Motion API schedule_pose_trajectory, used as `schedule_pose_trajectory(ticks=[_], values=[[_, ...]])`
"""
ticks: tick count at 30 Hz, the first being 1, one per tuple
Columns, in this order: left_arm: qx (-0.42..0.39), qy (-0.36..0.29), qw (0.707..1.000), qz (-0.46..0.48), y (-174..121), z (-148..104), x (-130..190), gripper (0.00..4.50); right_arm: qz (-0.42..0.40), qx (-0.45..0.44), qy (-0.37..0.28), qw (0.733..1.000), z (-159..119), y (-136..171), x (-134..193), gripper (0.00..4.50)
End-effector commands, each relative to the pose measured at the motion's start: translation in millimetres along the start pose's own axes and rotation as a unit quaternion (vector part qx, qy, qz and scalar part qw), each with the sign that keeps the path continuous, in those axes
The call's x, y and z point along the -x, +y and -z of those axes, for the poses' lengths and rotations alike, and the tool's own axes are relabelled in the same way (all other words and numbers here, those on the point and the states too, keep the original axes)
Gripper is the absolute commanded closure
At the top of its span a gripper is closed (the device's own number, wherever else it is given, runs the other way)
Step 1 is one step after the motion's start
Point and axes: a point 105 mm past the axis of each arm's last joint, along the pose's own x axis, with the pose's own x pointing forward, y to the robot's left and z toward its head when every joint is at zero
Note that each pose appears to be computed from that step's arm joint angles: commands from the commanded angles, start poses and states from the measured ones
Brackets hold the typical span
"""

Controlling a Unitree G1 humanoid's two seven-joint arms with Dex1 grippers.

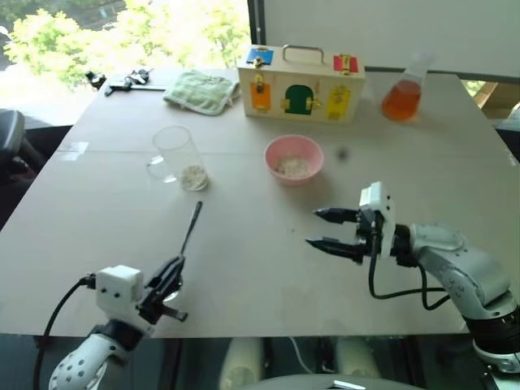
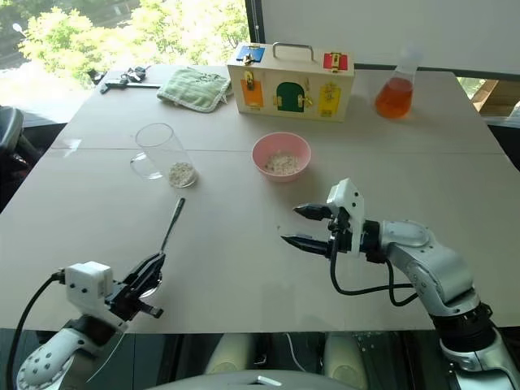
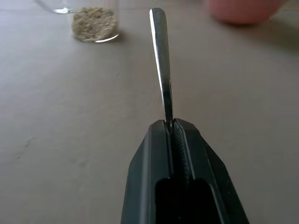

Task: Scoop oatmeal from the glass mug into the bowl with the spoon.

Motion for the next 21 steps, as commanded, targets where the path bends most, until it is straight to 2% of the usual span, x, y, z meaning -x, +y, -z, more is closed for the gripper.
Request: schedule_pose_trajectory(ticks=[1,3,8,14,21], values=[[-0.04,-0.052,0.994,0.089,-36,-25,-30,4.44,-0.01,-0.084,-0.009,0.996,-1,12,-19,1.18],[-0.022,-0.077,0.991,0.103,-44,-34,-42,4.44,0.003,-0.121,-0.034,0.992,-6,11,-28,1.18],[-0.004,-0.089,0.984,0.153,-71,-37,-55,4.44,0.037,-0.211,-0.078,0.974,-14,1,-45,1.18],[-0.003,-0.092,0.982,0.166,-75,-38,-60,4.44,0.057,-0.234,-0.132,0.962,-41,-12,-56,1.18],[-0.003,-0.088,0.981,0.174,-75,-35,-60,4.44,0.068,-0.246,-0.15,0.955,-51,-14,-60,1.18]])
